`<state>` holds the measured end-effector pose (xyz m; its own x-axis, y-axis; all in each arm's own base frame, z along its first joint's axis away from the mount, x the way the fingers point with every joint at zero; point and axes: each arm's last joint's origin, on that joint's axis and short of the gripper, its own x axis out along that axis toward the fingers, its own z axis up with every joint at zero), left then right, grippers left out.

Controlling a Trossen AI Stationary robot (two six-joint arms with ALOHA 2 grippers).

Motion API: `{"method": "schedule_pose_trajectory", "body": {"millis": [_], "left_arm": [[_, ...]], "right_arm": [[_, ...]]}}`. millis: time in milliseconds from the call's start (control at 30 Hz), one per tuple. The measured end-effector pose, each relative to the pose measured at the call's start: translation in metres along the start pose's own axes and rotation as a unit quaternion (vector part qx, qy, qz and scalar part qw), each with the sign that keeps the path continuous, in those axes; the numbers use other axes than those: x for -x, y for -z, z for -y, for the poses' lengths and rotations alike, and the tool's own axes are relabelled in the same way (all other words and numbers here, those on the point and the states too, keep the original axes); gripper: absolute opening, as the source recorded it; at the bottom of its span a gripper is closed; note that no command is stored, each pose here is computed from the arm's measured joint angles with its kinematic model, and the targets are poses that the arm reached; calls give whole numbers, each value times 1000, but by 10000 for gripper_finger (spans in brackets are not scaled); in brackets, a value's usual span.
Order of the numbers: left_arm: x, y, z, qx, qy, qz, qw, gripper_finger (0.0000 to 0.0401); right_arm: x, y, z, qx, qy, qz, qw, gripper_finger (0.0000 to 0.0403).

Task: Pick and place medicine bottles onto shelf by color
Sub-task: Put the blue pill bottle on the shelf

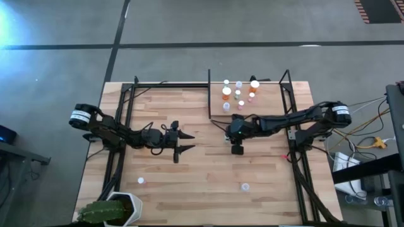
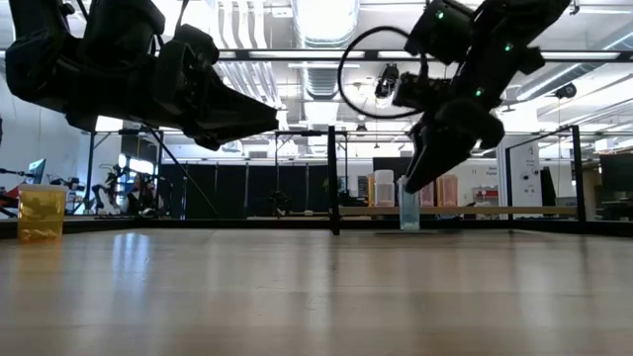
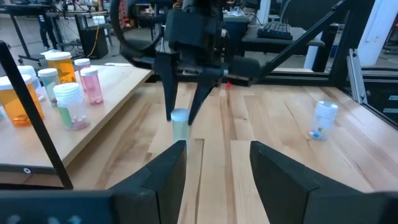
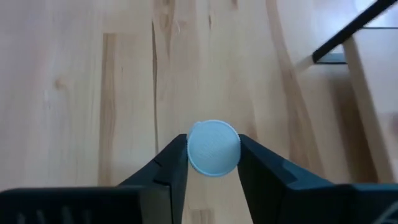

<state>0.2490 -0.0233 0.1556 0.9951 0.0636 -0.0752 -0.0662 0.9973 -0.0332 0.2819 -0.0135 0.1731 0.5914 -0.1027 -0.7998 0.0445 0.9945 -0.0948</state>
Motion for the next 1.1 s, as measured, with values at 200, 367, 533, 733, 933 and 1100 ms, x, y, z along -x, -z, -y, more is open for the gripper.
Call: {"method": "schedule_pose_trajectory", "body": {"millis": [200, 367, 533, 733, 933, 1100], "left_arm": [[0, 0, 0, 0, 0, 0, 1000, 161], [1, 0, 3, 0, 6, 0, 1000, 161], [1, 0, 5, 0, 10, 2, 1000, 161], [1, -1, 8, 0, 16, 4, 1000, 161], [2, -1, 11, 0, 22, 5, 1000, 161], [2, -1, 11, 0, 23, 5, 1000, 161]], "right_arm": [[38, 3, 7, -9, 26, -1, 1000, 113], [71, 18, 26, -70, 107, -25, 991, 111], [83, 44, 46, -121, 148, -19, 981, 121], [85, 64, 76, -165, 199, -15, 966, 115], [81, 70, 100, -192, 202, -14, 960, 120], [78, 77, 112, -215, 211, -29, 953, 126]]}}
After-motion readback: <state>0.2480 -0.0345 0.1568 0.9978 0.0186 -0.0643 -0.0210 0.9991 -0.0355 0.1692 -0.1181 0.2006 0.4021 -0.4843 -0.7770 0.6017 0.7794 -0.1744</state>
